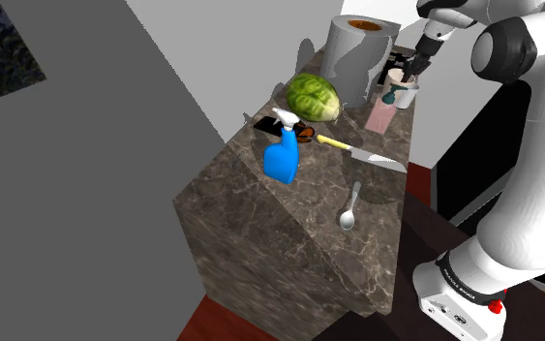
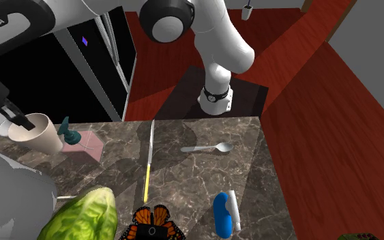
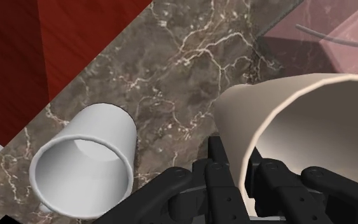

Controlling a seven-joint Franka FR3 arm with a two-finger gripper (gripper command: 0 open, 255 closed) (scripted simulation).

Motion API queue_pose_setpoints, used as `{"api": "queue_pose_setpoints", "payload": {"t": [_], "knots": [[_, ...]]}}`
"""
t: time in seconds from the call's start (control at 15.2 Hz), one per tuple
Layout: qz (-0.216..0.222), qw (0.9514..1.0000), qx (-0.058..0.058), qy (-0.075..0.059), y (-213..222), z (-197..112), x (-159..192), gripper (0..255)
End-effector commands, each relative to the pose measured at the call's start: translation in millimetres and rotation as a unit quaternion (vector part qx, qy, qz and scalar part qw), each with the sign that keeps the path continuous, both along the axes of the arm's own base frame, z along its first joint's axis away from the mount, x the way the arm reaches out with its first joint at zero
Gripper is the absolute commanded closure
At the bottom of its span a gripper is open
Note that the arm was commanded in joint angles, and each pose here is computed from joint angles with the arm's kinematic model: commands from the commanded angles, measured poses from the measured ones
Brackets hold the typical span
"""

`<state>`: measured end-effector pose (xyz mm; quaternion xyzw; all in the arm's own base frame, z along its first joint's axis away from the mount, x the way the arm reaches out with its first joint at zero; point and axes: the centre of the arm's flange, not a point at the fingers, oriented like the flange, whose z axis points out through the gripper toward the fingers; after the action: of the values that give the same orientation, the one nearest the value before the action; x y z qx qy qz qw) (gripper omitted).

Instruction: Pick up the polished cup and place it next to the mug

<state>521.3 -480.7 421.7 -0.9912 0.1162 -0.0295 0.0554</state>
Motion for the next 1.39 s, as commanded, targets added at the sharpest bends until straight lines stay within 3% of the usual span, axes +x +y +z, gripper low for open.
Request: {"api": "queue_pose_setpoints", "payload": {"t": [0.0, 0.4, 0.92, 0.99, 1.32], "knots": [[0.0, 1.0, 0.0, 0.0, -0.2, -11.2, -0.2, 255], [0.0, 1.0, 0.0, 0.0, -0.2, -42.8, -0.2, 255], [0.0, 1.0, 0.0, 0.0, -0.2, -42.8, -0.2, 255], [0.0, 1.0, 0.0, 0.0, -0.2, -42.8, -0.2, 0], [0.0, 1.0, 0.0, 0.0, -0.2, -42.7, -0.2, 0]]}}
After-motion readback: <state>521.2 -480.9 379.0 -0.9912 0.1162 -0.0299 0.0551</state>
